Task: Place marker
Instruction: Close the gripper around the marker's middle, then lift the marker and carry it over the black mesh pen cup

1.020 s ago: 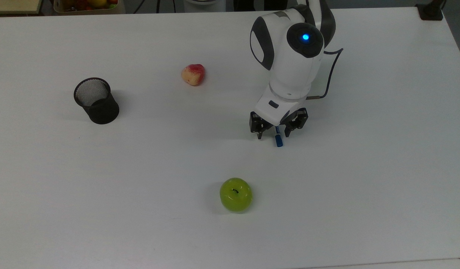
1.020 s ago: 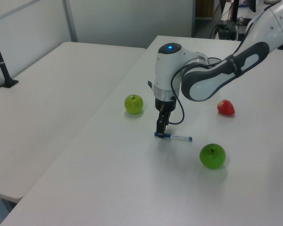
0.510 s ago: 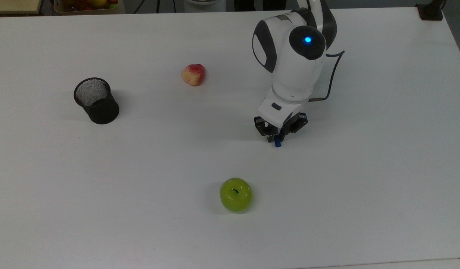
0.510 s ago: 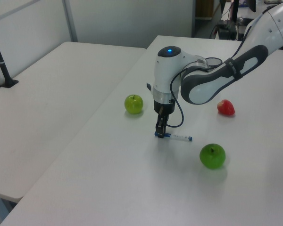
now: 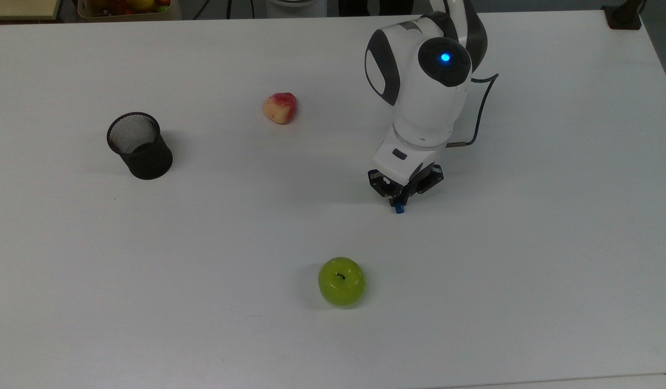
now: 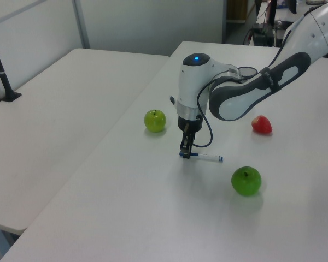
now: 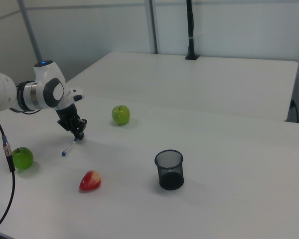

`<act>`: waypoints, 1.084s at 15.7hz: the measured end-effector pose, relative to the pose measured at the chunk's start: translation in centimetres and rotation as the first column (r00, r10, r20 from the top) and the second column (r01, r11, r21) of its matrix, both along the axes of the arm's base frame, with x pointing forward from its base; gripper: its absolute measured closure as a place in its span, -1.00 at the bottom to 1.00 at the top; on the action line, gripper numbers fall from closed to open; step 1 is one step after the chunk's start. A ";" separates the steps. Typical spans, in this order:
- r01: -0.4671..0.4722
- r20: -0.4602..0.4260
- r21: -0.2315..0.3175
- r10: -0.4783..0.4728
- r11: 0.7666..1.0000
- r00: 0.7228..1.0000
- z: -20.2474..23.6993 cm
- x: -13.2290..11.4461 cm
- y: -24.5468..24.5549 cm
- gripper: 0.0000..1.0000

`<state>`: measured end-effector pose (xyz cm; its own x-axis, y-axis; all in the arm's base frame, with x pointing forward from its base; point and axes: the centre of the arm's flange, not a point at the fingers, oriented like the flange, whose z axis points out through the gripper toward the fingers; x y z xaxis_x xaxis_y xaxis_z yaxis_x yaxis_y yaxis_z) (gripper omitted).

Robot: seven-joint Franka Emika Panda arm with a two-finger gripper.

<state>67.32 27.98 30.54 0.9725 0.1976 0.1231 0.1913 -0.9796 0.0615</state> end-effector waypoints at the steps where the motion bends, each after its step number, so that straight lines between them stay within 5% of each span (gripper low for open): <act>1: 0.001 0.002 0.000 -0.001 1.000 1.000 0.1 0.1 0.0 0.67; 9: 0.065 0.034 0.003 -0.065 0.998 0.997 8.1 1.0 -3.9 0.67; 17: 0.281 0.068 0.005 -0.280 0.960 0.957 20.0 1.2 -21.2 0.67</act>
